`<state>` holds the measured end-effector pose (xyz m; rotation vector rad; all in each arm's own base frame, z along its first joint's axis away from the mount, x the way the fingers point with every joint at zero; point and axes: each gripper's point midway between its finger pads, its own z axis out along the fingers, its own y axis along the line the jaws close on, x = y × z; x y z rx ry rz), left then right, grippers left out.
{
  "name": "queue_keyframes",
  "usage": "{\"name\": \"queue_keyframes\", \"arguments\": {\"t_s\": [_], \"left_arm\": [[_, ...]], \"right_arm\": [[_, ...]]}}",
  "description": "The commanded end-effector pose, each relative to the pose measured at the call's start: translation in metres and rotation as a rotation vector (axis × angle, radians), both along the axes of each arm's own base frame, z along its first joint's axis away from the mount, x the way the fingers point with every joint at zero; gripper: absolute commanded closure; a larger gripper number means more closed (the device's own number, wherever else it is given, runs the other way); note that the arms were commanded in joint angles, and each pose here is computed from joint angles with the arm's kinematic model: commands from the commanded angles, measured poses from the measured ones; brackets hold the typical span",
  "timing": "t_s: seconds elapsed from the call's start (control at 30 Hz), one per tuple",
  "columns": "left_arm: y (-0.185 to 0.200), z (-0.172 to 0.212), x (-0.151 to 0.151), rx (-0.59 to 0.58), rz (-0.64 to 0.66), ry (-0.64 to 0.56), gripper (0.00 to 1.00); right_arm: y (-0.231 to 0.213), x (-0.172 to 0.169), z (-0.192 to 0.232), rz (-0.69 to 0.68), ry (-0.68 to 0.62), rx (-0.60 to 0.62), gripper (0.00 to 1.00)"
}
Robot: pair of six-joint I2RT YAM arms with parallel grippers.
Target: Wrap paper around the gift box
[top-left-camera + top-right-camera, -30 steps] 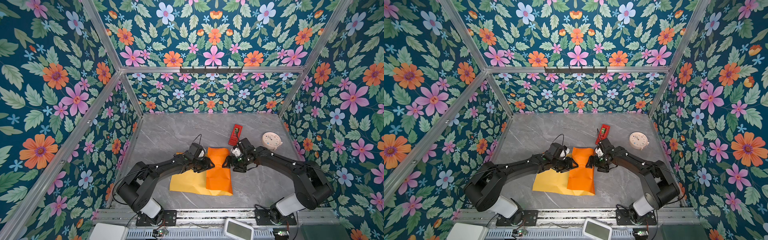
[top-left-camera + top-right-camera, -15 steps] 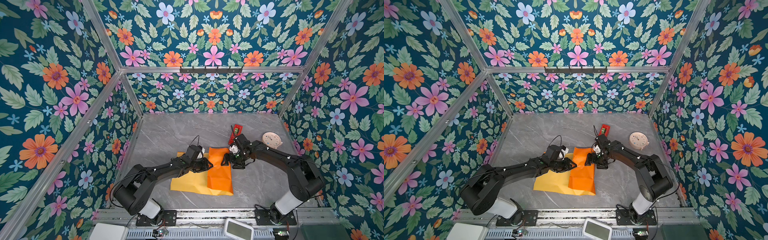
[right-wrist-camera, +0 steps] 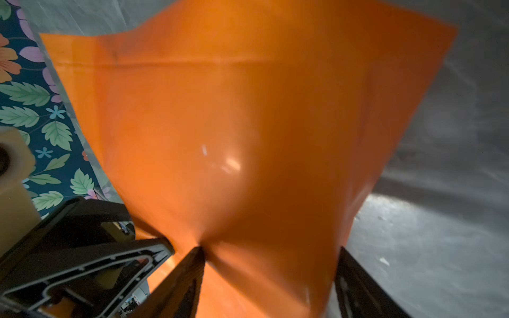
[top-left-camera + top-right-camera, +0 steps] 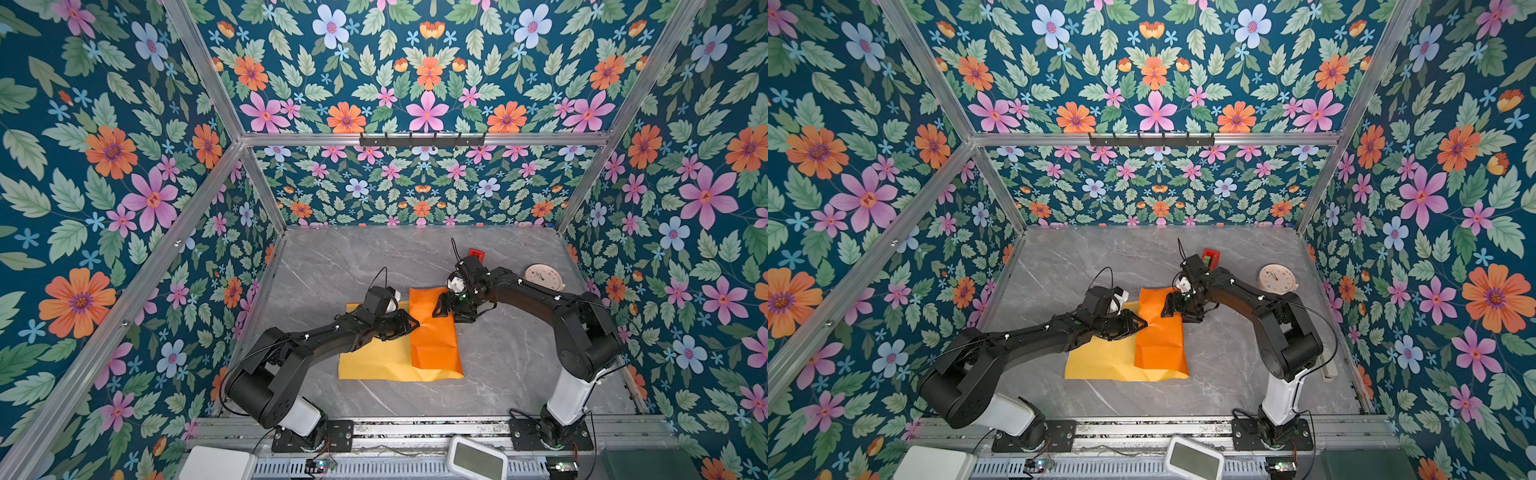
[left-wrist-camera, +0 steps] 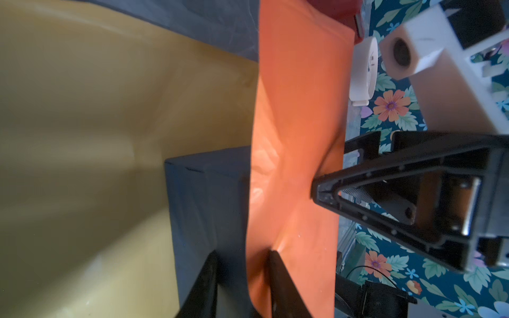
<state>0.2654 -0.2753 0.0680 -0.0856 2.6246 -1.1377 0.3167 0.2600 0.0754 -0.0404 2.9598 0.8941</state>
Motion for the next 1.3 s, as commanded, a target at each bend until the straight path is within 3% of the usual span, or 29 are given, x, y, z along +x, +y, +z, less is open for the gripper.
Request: {"name": "queue_keyframes", "arguments": {"t_s": [0.0,0.17,0.33,0.63,0.73,1.27], "left_arm": [[0.037,-0.040,-0.010,0.207,0.071,0.087,0.78],[0.039,-0.047,-0.016,0.213,0.069,0.103,0.80],[0.041,-0.050,-0.017,0.220,0.071,0.104,0.83],[0.041,-0.052,-0.017,0.221,0.064,0.100,0.85],[0.041,-0.052,-0.017,0.225,0.062,0.099,0.85],[0.039,-0.050,-0.013,0.225,0.049,0.083,0.86]], "right_arm": [[0.010,0.011,0.006,0.035,-0.036,0.021,0.25],[-0.008,0.012,0.010,0.044,-0.053,-0.067,0.19],[-0.025,-0.010,0.013,0.035,-0.028,-0.083,0.16],[-0.020,-0.028,0.023,-0.003,0.034,0.106,0.12],[-0.010,-0.024,0.024,-0.009,0.046,0.168,0.14],[-0.027,-0.018,-0.010,-0.019,0.118,0.142,0.26]]}}
